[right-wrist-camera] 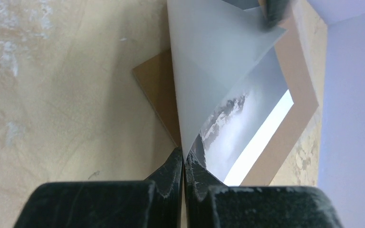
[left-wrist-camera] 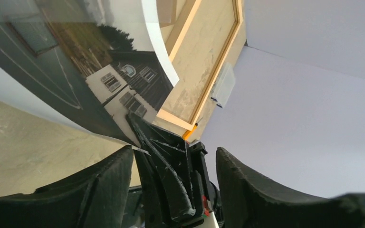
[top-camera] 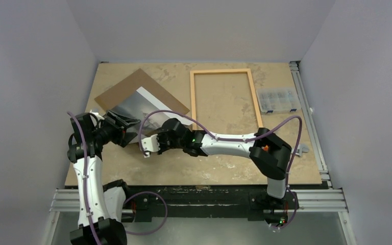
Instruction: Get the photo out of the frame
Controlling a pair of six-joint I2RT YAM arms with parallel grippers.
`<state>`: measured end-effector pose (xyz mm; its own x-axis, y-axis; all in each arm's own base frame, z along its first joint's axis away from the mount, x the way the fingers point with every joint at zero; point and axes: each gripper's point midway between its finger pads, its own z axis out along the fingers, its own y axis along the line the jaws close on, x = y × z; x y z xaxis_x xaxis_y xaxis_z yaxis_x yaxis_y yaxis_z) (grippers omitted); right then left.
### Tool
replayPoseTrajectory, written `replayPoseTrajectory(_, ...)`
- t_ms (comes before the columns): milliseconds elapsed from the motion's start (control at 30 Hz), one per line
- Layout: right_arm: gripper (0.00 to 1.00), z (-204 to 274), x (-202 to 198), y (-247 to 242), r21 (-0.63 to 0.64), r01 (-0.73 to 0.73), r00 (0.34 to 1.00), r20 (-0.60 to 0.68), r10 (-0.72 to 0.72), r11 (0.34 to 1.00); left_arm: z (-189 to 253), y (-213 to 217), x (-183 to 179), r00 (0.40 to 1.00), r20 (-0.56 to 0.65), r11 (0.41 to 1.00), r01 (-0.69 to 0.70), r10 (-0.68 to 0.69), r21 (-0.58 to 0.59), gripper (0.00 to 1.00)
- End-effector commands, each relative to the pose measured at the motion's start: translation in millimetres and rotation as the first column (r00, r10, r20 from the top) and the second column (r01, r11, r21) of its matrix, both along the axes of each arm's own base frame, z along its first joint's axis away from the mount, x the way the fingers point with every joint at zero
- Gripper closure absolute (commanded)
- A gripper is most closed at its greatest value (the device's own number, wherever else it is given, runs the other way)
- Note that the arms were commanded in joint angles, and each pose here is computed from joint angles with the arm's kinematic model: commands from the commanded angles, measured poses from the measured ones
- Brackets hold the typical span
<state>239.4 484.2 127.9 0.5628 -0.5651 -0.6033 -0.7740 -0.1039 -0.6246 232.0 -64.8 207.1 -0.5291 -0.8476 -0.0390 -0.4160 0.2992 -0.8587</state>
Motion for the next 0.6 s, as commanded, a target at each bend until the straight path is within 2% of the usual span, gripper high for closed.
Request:
replayPoseTrajectory(0, 1.0, 43, -13, -9, -0.026, -0.063, 0.998, 0.016, 0.063, 0.998, 49, 14, 8, 0.983, 0.182, 0.981, -0.009, -0.027, 0.193, 0.32)
replayPoseTrajectory(167, 1.0, 58, -23, -35, -0.094, -0.071, 0.997, 0.0, 0.072, 0.993, 76, 30, 3, 0.965, 0.262, 0.932, -0.09, -0.006, 0.351, 0.31)
replayPoseTrajectory(300, 1.0, 78, -33, -59, -0.114, -0.06, 0.998, -0.015, 0.059, 0.992, 87, 40, 0, 0.958, 0.287, 0.895, -0.132, 0.004, 0.427, 0.31)
replayPoseTrajectory(567, 1.0, 111, -43, -107, -0.097, 0.029, 0.999, -0.01, -0.03, 0.995, 91, 42, 3, 0.953, 0.304, 0.888, -0.133, -0.008, 0.441, 0.31)
